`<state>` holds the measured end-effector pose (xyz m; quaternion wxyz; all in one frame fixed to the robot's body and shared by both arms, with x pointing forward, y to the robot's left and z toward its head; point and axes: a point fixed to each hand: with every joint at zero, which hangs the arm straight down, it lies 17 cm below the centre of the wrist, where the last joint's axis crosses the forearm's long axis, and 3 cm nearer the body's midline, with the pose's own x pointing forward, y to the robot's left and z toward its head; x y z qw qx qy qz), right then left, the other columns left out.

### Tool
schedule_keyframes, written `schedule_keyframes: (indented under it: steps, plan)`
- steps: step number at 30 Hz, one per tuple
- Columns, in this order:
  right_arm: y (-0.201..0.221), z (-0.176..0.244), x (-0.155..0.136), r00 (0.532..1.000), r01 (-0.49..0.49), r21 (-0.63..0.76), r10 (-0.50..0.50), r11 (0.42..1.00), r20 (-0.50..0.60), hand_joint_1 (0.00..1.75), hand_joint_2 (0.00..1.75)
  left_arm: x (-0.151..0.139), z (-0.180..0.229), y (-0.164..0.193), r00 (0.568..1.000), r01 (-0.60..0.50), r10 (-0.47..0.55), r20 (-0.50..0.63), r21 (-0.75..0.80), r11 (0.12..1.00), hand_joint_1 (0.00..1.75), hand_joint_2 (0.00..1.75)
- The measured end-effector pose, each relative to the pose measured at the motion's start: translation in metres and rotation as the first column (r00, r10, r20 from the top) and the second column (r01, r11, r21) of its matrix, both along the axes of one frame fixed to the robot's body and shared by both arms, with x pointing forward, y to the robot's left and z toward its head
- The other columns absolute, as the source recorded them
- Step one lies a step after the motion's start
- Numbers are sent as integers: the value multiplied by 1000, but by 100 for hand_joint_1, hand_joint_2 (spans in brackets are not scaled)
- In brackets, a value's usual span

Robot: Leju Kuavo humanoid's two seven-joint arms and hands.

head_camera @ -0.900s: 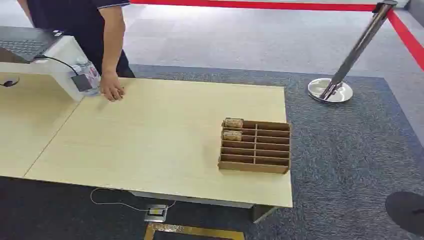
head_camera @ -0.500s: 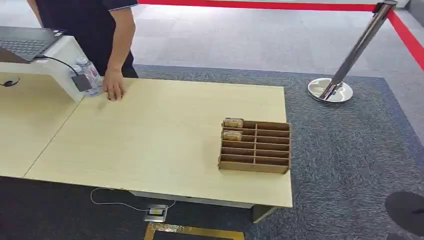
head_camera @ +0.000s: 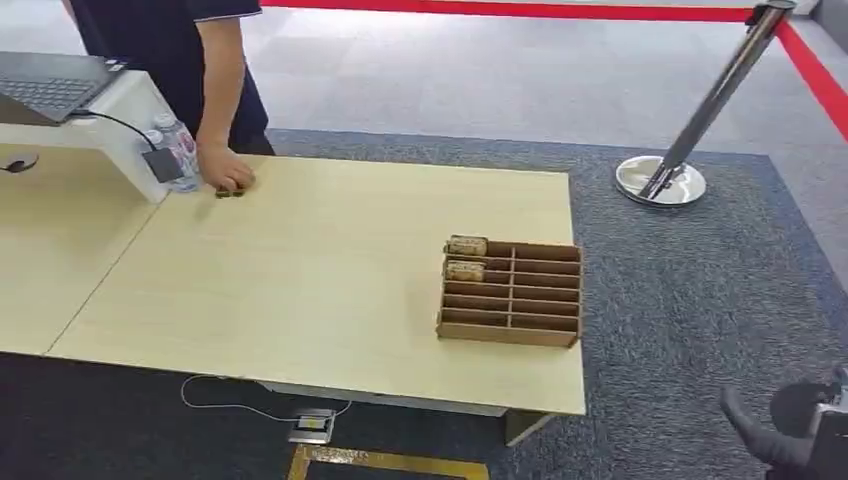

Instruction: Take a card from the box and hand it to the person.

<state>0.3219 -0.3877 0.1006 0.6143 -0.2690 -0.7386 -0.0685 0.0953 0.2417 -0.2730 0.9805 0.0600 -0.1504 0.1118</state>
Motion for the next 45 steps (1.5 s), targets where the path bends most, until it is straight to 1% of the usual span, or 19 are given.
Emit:
schedule_keyframes:
  steps: [2, 4, 5, 7, 9, 14, 17, 20, 23, 26, 30, 32, 35, 38, 41, 45]
  plan:
    - [22, 35, 7, 997, -38, -71, 43, 997, 65, 0, 175, 0, 0, -2, 1000, 3, -3, -2, -4, 1000, 0, 175]
    - [43, 60, 14, 989, -81, -128, 95, 988, 110, 0, 175, 0, 0, -3, 1000, 7, -7, -1, -10, 1000, 0, 175]
    - [59, 73, 20, 982, -120, -168, 142, 978, 127, 0, 175, 0, 0, -4, 1000, 10, -10, 0, -14, 1000, 0, 175]
    - [91, 91, 32, 962, -199, -233, 235, 952, 137, 0, 175, 2, 0, -5, 1000, 12, -12, 3, -20, 1000, 0, 175]
    - [118, 102, 41, 943, -256, -278, 303, 926, 140, 0, 175, 3, 1, -6, 1000, 19, -19, 8, -22, 1000, 0, 175]
    - [187, 133, 74, 889, -352, -414, 439, 839, 132, 0, 175, 8, 2, -7, 999, 32, -32, 25, -27, 999, 0, 175]
    - [225, 144, 89, 849, -415, -448, 514, 792, 123, 0, 175, 11, 3, -8, 999, 33, -32, 34, -28, 999, 0, 175]
    - [271, 142, 104, 801, -498, -497, 597, 711, 50, 0, 175, 12, 3, -7, 999, 33, -32, 36, -28, 999, 0, 175]
    - [300, 140, 116, 774, -536, -532, 633, 656, 0, 0, 175, 11, 3, -7, 999, 34, -33, 29, -29, 999, 0, 175]
    - [314, 132, 126, 771, -549, -564, 635, 618, -54, 0, 175, 10, 2, -8, 999, 42, -41, 22, -28, 999, 0, 175]
    - [321, 118, 141, 814, -506, -647, 564, 570, -139, 0, 175, 8, 1, -7, 999, 49, -49, 10, -26, 998, 0, 175]
    - [326, 112, 146, 822, -498, -677, 544, 543, -168, 0, 175, 8, 1, -8, 999, 50, -49, 7, -27, 998, 0, 175]
    - [333, 103, 151, 819, -512, -675, 538, 530, -199, 0, 175, 7, 1, -7, 999, 49, -49, 3, -28, 998, 0, 175]
    - [339, 97, 154, 815, -526, -664, 537, 532, -216, 0, 175, 7, 1, -7, 999, 49, -49, 2, -27, 998, 0, 175]
    - [341, 93, 159, 827, -519, -671, 511, 530, -235, 0, 175, 7, 1, -7, 998, 56, -56, 1, -26, 998, 0, 175]
    - [343, 87, 163, 858, -479, -727, 436, 493, -270, 0, 175, 7, 1, -8, 998, 69, -69, 3, -27, 997, 0, 175]
